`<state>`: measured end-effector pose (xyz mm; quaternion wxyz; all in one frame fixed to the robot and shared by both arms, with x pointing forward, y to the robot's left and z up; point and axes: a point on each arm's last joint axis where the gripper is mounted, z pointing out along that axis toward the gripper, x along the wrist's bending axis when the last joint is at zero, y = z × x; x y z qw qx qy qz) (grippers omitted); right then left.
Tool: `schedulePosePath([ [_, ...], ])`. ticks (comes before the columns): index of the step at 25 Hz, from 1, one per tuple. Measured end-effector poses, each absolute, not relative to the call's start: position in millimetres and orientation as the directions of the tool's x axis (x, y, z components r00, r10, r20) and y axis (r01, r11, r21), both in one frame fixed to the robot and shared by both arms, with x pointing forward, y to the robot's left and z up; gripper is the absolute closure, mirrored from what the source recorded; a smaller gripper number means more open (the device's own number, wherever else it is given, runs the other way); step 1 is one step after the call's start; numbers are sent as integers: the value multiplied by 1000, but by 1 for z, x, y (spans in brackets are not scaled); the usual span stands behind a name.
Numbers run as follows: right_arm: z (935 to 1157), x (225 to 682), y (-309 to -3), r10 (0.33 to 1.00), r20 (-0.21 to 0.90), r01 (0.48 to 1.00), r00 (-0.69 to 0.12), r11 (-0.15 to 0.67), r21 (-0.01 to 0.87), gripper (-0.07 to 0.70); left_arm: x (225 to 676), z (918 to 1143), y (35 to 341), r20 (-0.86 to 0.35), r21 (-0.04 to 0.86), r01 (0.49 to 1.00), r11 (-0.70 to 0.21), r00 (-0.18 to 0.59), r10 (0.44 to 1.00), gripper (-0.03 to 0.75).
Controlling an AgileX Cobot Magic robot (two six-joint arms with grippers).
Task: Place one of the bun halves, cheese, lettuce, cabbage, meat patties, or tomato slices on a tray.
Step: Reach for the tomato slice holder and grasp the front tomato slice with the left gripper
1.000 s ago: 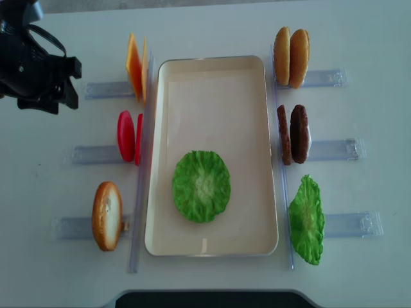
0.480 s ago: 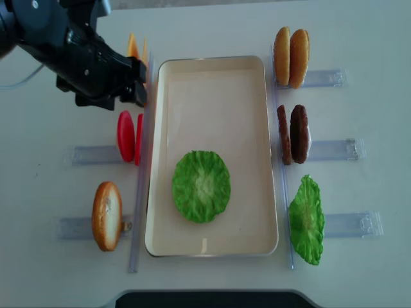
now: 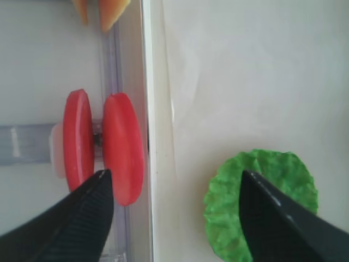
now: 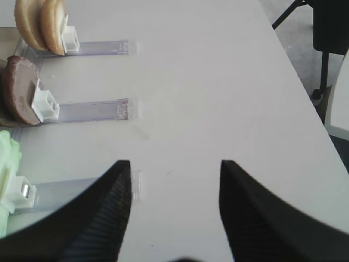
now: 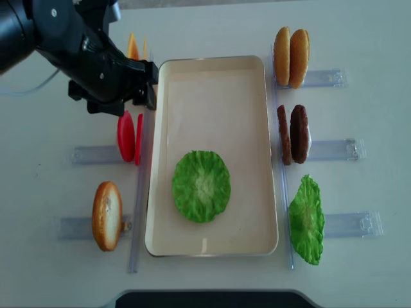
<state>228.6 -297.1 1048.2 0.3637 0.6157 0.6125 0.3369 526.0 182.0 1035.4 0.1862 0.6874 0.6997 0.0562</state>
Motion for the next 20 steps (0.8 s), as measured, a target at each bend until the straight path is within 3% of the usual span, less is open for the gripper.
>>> schedulePosePath([
  [13,1048,229,-297,999,-27,509,20,13,861,279,542,988,175,-130,204,978,38,-11,991,185],
  [20,1048,229,-297,999,-27,509,20,13,861,279,545,982,178,-86,200,980,10,7,996,188],
])
